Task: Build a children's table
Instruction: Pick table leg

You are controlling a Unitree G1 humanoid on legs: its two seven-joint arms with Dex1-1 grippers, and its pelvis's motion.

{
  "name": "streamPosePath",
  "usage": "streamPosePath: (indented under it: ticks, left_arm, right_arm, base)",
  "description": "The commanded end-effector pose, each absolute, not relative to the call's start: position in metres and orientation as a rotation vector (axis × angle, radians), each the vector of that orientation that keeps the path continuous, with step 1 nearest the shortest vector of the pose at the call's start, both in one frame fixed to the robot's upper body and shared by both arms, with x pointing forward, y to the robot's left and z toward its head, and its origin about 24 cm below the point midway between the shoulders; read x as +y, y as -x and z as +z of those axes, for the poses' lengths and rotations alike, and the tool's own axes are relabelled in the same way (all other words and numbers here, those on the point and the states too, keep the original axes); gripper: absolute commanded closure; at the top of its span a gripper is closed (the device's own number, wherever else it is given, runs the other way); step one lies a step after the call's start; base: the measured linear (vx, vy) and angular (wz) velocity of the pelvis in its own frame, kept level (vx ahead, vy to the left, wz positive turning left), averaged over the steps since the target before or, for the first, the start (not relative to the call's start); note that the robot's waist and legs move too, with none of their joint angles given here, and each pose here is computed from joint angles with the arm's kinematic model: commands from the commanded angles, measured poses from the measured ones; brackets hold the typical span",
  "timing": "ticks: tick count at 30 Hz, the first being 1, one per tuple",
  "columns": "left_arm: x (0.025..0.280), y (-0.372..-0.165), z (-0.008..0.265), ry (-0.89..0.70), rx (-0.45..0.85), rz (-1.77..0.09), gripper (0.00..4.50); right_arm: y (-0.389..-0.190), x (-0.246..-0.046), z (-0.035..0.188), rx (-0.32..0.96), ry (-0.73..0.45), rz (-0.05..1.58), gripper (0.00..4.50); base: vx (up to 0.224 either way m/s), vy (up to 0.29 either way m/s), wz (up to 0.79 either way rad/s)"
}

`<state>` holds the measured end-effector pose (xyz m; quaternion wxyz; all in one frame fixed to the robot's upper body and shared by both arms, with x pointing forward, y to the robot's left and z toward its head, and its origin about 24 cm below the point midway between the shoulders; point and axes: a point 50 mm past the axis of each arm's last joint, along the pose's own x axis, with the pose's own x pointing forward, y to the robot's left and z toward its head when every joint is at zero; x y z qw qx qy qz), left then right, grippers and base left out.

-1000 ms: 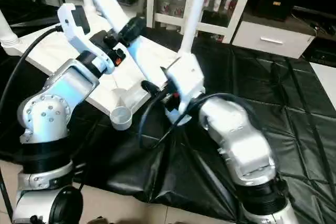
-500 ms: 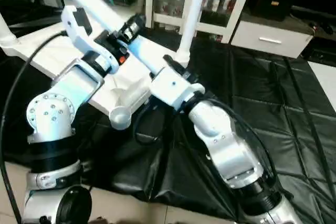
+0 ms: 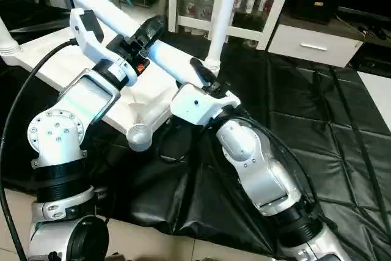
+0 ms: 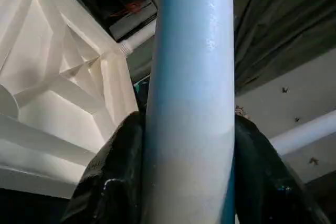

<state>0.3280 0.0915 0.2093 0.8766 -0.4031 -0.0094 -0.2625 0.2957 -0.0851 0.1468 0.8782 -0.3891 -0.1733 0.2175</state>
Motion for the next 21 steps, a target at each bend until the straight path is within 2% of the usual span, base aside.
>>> streamPosePath:
  ticks: [1, 8, 21]
  left_arm:
    - [0.0873, -0.3256, 0.2142, 0.850, -0.023, -0.566, 2.37]
    - [0.0883, -0.3257, 0.2145, 0.865, -0.026, -0.557, 2.70]
    - [0.0871, -0.3246, 0.2160, 0.879, -0.029, -0.569, 2.73]
  right_arm:
    - [-0.2974, -0.0870, 0.1528, -0.394, 0.819, 0.429, 2.66]
    - [-0.2987, -0.0889, 0.1516, -0.393, 0.820, 0.425, 2.66]
    - [-0.2990, -0.0897, 0.1524, -0.399, 0.815, 0.417, 2.66]
  base:
    - [0.000, 0.000, 0.00]
    - [0.000, 0.000, 0.00]
    - [0.000, 0.000, 0.00]
